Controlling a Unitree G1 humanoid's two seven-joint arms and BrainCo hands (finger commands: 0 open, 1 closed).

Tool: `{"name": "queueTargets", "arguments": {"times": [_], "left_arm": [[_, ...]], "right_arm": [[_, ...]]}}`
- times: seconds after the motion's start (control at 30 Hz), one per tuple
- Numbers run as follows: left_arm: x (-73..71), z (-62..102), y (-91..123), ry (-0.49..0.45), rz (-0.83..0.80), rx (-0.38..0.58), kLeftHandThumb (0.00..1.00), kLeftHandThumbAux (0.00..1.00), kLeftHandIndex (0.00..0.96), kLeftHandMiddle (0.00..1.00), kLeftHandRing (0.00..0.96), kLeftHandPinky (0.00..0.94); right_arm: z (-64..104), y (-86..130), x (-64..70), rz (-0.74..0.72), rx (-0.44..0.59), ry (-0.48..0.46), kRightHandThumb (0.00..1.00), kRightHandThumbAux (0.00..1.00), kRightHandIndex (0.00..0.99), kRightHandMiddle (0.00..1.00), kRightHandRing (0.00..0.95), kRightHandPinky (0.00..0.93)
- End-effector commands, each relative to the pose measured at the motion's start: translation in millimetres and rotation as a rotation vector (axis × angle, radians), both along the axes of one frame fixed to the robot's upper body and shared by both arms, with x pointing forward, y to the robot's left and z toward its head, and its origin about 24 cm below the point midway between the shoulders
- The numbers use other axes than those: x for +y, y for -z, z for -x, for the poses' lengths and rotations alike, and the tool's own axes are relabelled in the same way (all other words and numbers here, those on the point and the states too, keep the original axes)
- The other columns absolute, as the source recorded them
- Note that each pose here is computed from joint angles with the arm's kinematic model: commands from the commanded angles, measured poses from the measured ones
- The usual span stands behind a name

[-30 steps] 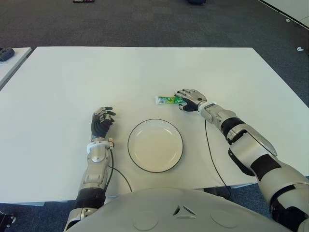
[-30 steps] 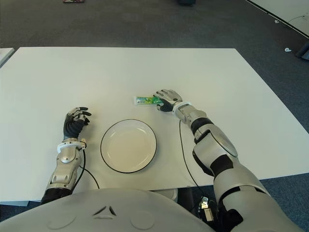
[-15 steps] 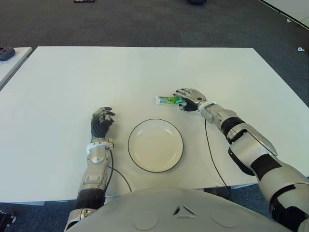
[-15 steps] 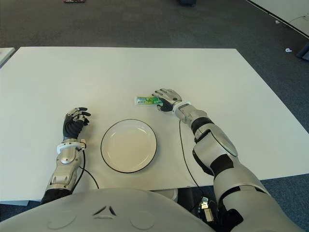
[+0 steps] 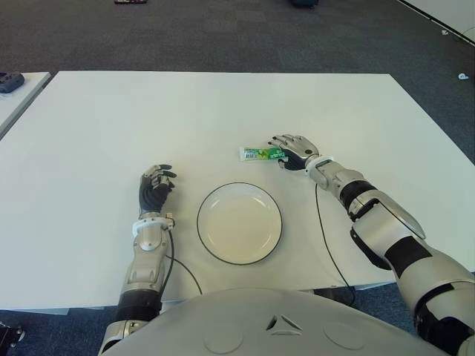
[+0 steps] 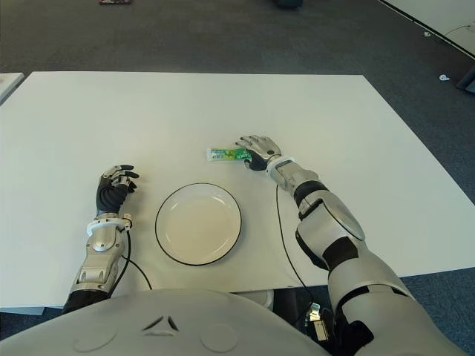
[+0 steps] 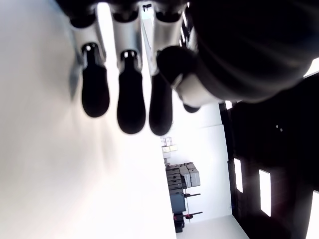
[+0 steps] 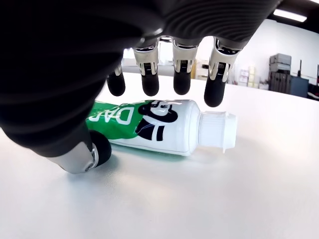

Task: Put the toothpaste on the table into the plate.

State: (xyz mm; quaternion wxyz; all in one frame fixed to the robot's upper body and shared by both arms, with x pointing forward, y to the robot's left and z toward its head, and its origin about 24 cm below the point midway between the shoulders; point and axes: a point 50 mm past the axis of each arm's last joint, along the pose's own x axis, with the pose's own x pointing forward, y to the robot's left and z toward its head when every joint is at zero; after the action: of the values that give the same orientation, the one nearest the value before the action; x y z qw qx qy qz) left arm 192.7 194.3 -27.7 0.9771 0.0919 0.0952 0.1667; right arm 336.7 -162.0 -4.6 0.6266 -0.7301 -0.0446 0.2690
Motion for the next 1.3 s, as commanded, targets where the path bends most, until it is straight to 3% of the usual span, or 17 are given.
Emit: {"name": "queueTargets", "arguments": {"times": [0.03,0.2,0.23,0.3,0.4,0.53,0.6,0.7,1.3], "left_arm": [[1.8,2.7,4.3,-0.019,0.005,0.027,0.831,0.683,0.390,0.500,0.634,0.595],[2.4,3.0,4.3,-0.018,0.007,0.024,0.831,0.683,0.391,0.498,0.632,0.592],[2.5,3.0,4.3,-0.017,0.008,0.023,0.831,0.683,0.391,0.499,0.633,0.596],[2.7,3.1,4.3,-0.015,0.006,0.021,0.831,0.683,0.391,0.499,0.635,0.600],[3.0,3.2,4.3,-0.012,0.003,0.019,0.831,0.683,0.390,0.502,0.639,0.602],[3.2,3.1,4.2,-0.010,0.000,0.019,0.832,0.683,0.391,0.502,0.640,0.602],[3.2,3.1,4.0,-0.009,-0.002,0.016,0.831,0.683,0.390,0.504,0.643,0.607],[3.5,2.5,3.8,-0.009,-0.002,0.015,0.831,0.683,0.390,0.505,0.644,0.605],[5.3,1.2,4.0,-0.022,0.005,0.013,0.831,0.682,0.388,0.516,0.654,0.610]], "right_arm": [[11.5,15.3,-3.7,0.024,0.049,0.005,0.474,0.647,0.094,0.151,0.189,0.262],[11.0,13.5,-3.0,-0.020,0.036,0.016,0.460,0.659,0.254,0.276,0.301,0.351],[10.9,13.1,-3.0,-0.028,0.035,0.019,0.545,0.679,0.315,0.319,0.334,0.378],[10.7,12.4,-2.7,-0.047,0.033,0.024,0.620,0.697,0.368,0.355,0.363,0.403],[10.5,11.0,-2.2,-0.082,0.029,0.031,0.679,0.707,0.410,0.430,0.440,0.464],[10.2,9.5,-1.9,-0.113,0.025,0.035,0.701,0.711,0.426,0.476,0.486,0.501],[10.2,8.7,-1.7,-0.133,0.022,0.037,0.784,0.693,0.454,0.454,0.517,0.526],[9.8,7.6,-1.4,-0.152,0.019,0.041,0.822,0.684,0.466,0.447,0.539,0.544],[5.3,1.2,-0.8,-0.223,0.024,0.076,0.840,0.681,0.436,0.474,0.612,0.607]]}}
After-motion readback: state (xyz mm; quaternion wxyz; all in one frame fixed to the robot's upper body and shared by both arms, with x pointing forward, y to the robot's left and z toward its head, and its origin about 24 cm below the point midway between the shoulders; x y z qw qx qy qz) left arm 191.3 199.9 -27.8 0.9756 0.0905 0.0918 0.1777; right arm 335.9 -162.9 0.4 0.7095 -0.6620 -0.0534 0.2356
